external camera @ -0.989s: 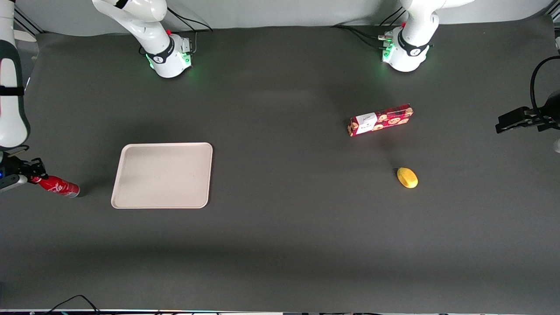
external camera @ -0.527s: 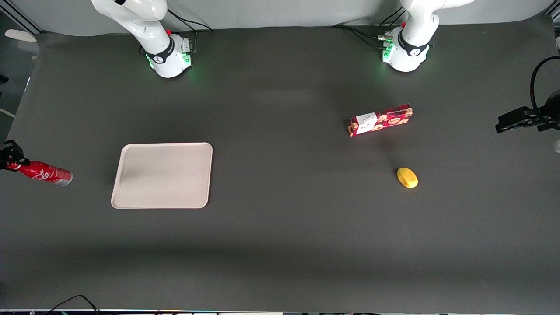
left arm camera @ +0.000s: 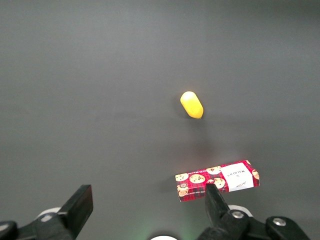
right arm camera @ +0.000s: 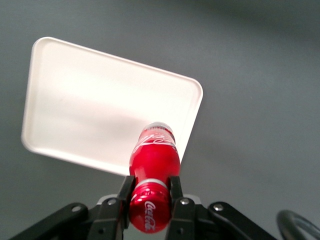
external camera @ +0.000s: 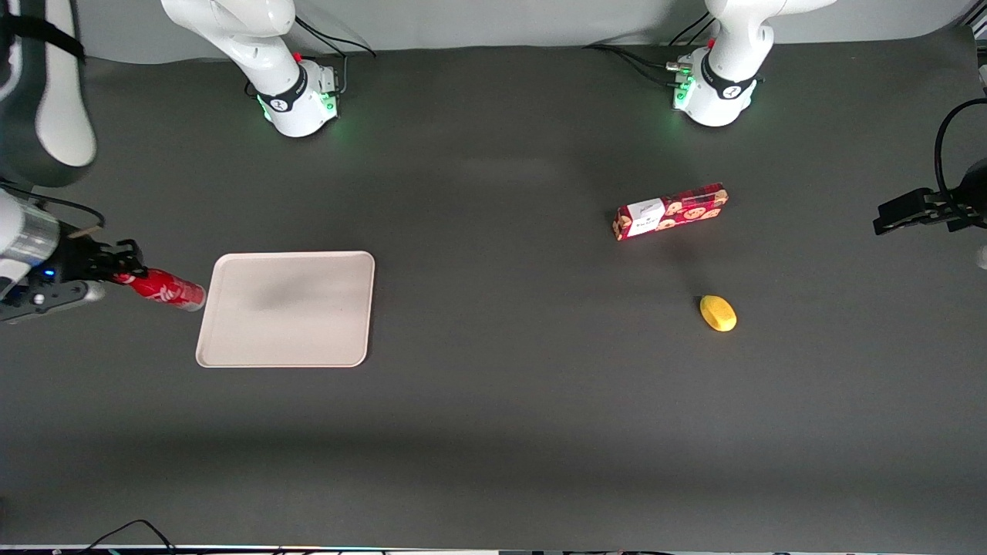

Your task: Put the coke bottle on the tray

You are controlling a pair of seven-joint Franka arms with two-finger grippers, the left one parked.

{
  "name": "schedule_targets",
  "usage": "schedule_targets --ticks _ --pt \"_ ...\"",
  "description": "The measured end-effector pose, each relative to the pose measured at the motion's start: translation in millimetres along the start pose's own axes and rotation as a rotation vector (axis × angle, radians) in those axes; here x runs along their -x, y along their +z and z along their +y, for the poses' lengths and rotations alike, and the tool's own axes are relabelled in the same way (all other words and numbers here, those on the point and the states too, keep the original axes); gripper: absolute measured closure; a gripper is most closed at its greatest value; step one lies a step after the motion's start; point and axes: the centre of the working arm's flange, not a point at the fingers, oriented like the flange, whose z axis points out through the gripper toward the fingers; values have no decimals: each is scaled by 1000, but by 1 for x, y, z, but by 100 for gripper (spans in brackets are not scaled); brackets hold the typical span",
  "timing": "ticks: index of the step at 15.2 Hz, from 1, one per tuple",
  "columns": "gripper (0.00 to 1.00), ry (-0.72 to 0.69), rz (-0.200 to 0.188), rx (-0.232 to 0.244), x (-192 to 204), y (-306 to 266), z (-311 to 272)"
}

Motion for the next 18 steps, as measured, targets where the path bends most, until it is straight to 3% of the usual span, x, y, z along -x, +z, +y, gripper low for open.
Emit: schedule_targets --ticks 3,7,18 --pt "67 6 32 10 14 65 -1" --pt "67 7 65 19 22 103 -4" --pt "67 20 58 11 18 140 4"
